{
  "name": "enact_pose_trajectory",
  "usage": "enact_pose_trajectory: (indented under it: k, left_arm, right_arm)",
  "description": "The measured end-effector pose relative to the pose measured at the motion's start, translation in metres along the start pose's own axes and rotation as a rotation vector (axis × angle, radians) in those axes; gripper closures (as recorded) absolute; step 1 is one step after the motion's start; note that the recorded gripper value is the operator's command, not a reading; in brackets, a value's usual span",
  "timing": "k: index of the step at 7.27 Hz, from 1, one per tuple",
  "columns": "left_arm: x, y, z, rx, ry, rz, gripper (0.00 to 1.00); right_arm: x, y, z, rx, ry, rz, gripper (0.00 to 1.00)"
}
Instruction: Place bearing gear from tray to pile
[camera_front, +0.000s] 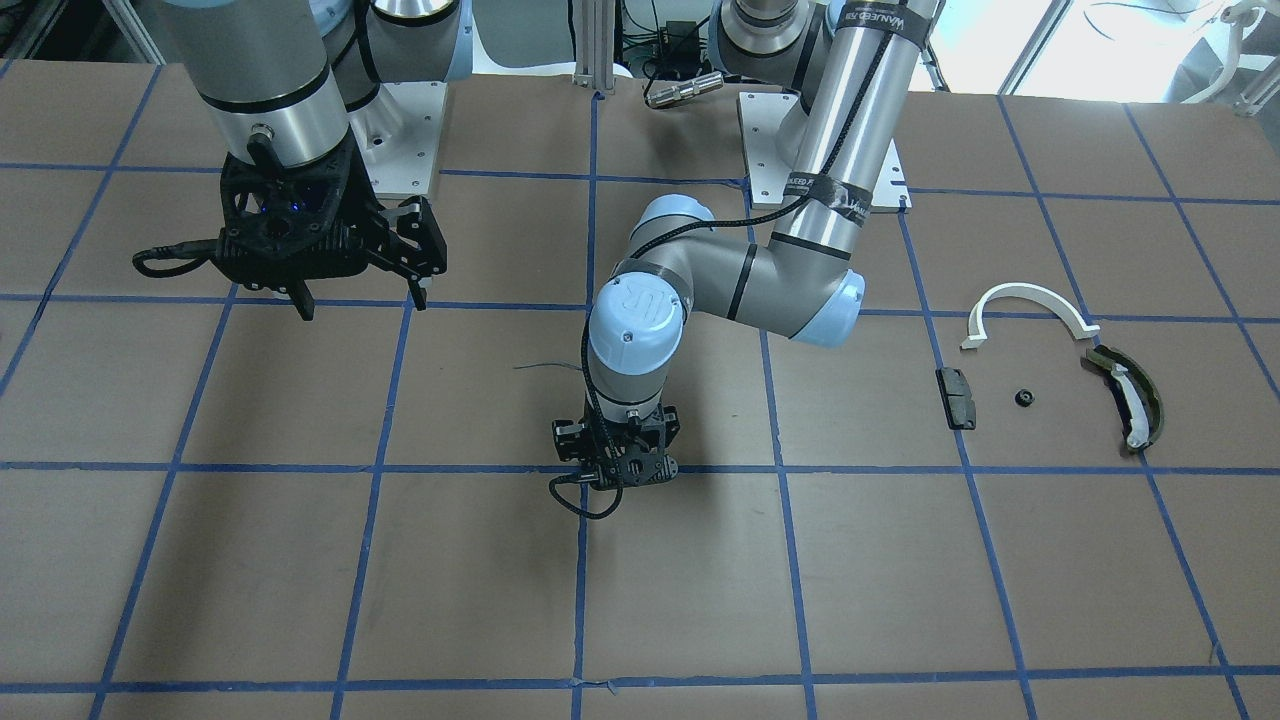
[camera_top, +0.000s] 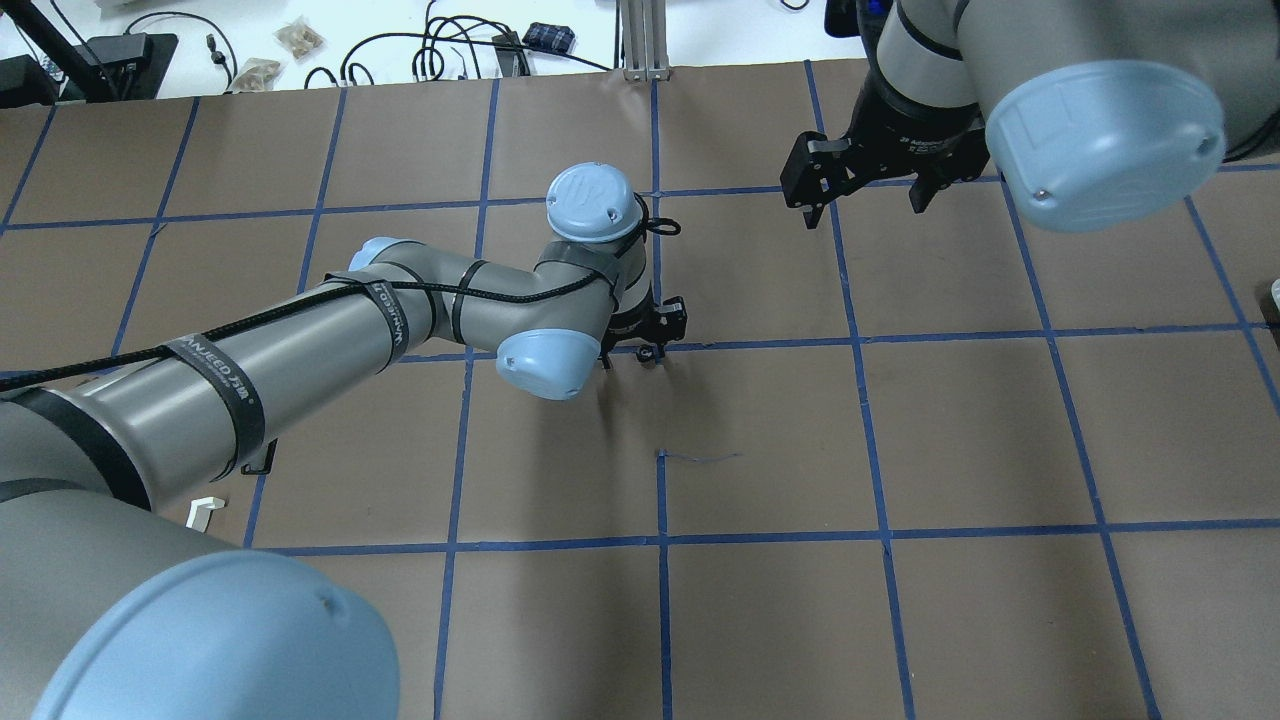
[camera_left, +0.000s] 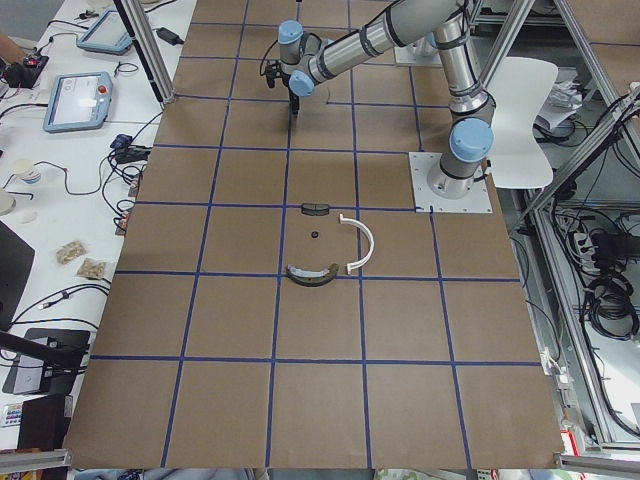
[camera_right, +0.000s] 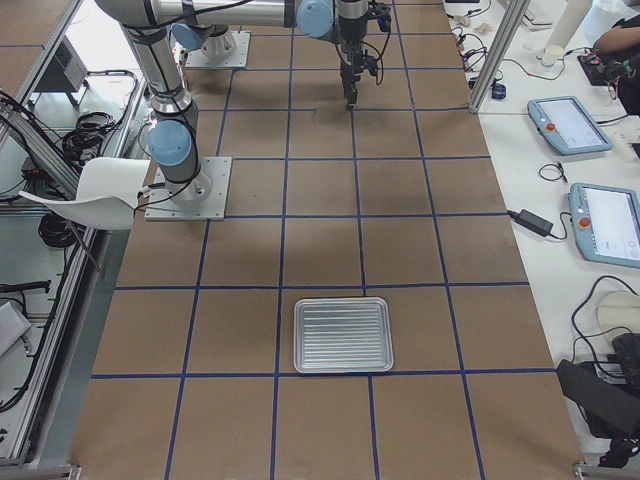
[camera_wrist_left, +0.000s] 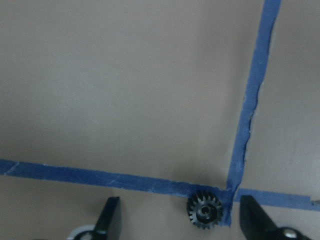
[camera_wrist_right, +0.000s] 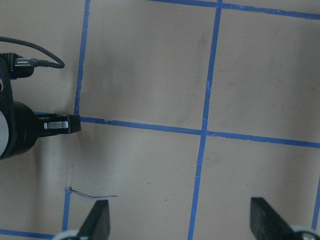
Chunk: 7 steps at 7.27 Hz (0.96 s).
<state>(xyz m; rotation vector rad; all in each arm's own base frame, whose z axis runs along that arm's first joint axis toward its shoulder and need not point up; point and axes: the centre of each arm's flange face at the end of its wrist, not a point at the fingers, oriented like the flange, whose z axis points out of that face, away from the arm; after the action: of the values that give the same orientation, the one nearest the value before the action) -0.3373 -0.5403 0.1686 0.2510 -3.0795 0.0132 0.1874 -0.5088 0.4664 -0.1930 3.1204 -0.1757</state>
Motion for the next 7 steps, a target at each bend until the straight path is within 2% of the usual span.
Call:
enact_pose_trajectory:
  k: [1, 4, 7]
  left_arm:
    - [0.001, 0.001, 0.0, 0.001, 0.0, 0.004, 0.83]
    - [0.003, 0.003, -0.008, 0.004, 0.004, 0.015, 0.97]
    - [-0.02, -0.008, -0.041, 0.005, -0.005, 0.042, 0.98]
  right_arm:
    - [0.0, -0.001, -0.002, 0.003, -0.001, 0.0, 0.0]
    - [0.001, -0.002, -0.008, 0.007, 0.005, 0.002, 0.0]
    - [0.009, 0.0, -0.016, -0.045, 0.007, 0.024, 0.0]
